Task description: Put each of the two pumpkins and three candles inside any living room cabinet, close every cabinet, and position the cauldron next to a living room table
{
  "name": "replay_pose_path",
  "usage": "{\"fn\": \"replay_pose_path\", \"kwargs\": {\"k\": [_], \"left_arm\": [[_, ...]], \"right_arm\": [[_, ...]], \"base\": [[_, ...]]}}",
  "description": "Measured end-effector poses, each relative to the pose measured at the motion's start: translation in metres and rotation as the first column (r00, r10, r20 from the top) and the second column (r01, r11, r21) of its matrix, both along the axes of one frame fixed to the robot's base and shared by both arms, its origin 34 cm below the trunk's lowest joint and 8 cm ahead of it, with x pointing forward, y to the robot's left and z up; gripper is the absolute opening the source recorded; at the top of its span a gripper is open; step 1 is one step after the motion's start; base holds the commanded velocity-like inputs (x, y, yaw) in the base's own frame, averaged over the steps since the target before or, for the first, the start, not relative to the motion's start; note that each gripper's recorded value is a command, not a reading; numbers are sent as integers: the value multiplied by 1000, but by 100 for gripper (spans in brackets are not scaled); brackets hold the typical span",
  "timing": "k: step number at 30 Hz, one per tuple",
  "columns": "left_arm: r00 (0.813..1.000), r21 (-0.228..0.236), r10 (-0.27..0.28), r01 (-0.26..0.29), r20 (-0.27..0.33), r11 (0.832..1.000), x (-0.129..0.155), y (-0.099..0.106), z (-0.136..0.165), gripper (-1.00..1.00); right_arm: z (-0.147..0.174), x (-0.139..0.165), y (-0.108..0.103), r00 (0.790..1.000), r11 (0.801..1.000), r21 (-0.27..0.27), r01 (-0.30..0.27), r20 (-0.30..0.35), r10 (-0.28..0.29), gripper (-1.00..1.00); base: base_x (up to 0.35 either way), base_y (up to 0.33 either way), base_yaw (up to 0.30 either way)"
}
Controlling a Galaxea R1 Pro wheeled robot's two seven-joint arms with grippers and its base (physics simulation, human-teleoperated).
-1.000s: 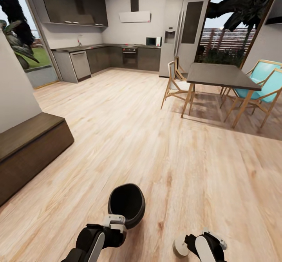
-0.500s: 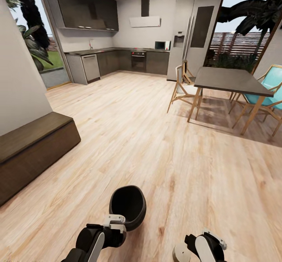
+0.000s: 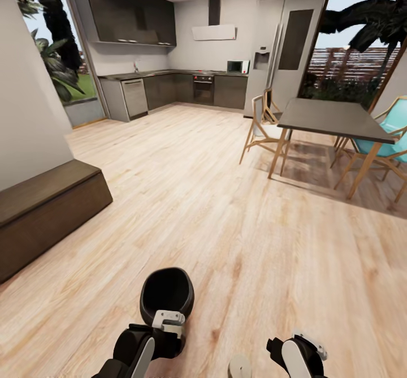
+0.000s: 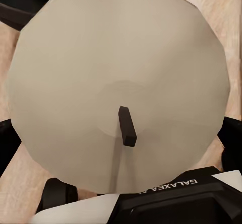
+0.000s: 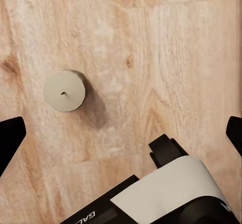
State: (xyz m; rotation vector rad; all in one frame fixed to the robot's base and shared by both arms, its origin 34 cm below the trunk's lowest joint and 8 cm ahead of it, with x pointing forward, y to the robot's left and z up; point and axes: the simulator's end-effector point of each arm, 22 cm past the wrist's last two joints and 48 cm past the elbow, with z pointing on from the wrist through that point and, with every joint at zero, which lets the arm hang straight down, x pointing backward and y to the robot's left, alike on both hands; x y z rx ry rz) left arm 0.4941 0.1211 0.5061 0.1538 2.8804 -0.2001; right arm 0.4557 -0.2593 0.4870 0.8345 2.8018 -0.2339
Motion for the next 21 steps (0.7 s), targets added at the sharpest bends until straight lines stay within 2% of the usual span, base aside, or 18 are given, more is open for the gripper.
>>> {"fn": "replay_pose_path", "kwargs": {"k": [4, 8, 12, 21], "left_arm": [[1000, 0, -1, 1, 0, 1000, 0, 0, 0, -100], [1000, 0, 1, -1, 0, 1000, 0, 0, 0, -100], [1000, -4, 3, -3, -1, 1000, 0, -1, 0, -100], [1000, 1, 2, -2, -1, 1000, 0, 1, 0, -100]], "right_arm": [[0, 0, 0, 1000, 1000, 0, 0, 0, 0, 100], [0, 0, 0, 1000, 1000, 1, 0, 0, 0, 100], [0, 0, 1, 1000, 1000, 1, 0, 0, 0, 100], [0, 0, 1, 1000, 1000, 1, -2, -1, 2, 100]], "base": [[0, -294, 78], [11, -101, 11], [106, 114, 136], [61, 131, 263]]}}
